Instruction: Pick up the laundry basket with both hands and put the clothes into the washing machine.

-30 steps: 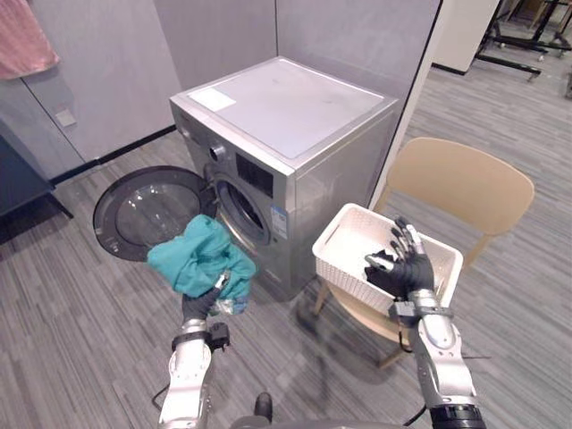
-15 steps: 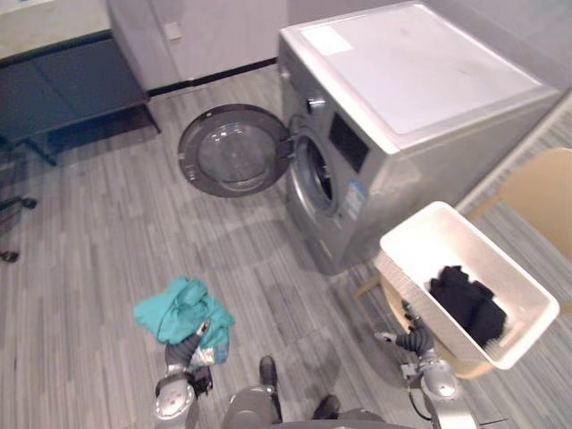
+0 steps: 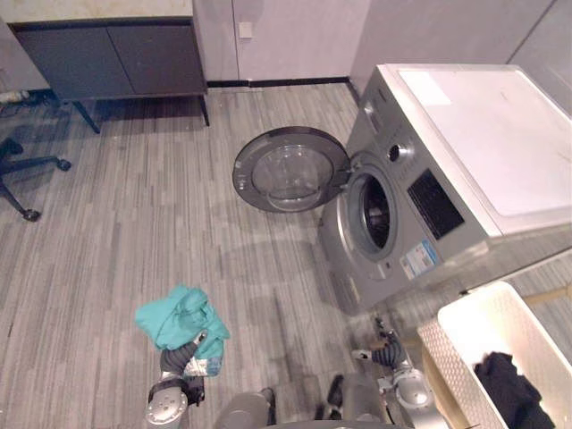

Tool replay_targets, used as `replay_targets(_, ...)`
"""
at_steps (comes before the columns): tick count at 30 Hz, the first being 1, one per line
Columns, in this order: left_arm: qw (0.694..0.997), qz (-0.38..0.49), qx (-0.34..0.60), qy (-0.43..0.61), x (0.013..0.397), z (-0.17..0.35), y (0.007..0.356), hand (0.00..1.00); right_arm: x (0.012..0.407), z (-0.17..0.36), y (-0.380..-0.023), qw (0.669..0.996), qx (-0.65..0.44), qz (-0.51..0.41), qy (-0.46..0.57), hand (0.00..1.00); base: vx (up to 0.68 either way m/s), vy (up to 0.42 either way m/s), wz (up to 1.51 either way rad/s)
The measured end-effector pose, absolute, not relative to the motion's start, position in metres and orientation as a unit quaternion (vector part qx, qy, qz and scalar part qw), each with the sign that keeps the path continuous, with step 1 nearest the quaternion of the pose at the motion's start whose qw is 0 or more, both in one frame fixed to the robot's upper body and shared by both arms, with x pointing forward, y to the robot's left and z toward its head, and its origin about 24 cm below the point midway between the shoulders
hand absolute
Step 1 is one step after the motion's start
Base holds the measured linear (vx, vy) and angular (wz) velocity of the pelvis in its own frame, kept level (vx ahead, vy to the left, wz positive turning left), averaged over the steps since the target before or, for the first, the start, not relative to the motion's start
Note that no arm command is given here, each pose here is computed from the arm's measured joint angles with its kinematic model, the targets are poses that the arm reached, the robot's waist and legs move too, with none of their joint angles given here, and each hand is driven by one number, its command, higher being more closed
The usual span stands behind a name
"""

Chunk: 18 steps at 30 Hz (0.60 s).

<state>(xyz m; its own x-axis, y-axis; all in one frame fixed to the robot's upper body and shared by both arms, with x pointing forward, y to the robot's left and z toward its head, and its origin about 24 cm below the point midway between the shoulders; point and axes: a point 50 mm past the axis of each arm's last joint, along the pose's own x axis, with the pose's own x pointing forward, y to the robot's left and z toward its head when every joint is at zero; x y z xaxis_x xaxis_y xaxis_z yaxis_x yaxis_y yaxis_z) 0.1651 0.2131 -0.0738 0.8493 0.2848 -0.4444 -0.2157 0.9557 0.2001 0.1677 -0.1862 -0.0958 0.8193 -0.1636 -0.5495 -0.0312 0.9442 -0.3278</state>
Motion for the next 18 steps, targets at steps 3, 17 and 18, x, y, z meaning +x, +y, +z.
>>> replay_targets(3,0.964,0.097,0.071,0.239,0.173,-0.075,0.194,1.00,0.171,-0.092,-0.192,0.941,-0.170,-0.037,0.290,0.00,0.67,-0.131,0.57)
replay_targets(17,0.976,0.068,0.044,0.200,0.184,-0.061,0.168,1.00,0.195,-0.049,-0.173,0.971,-0.157,-0.043,0.177,0.00,0.40,0.091,-0.98)
replay_targets(18,0.978,0.067,0.052,0.189,0.188,-0.057,0.172,1.00,0.188,-0.054,-0.168,0.970,-0.146,-0.045,0.189,0.00,0.07,0.230,-1.14)
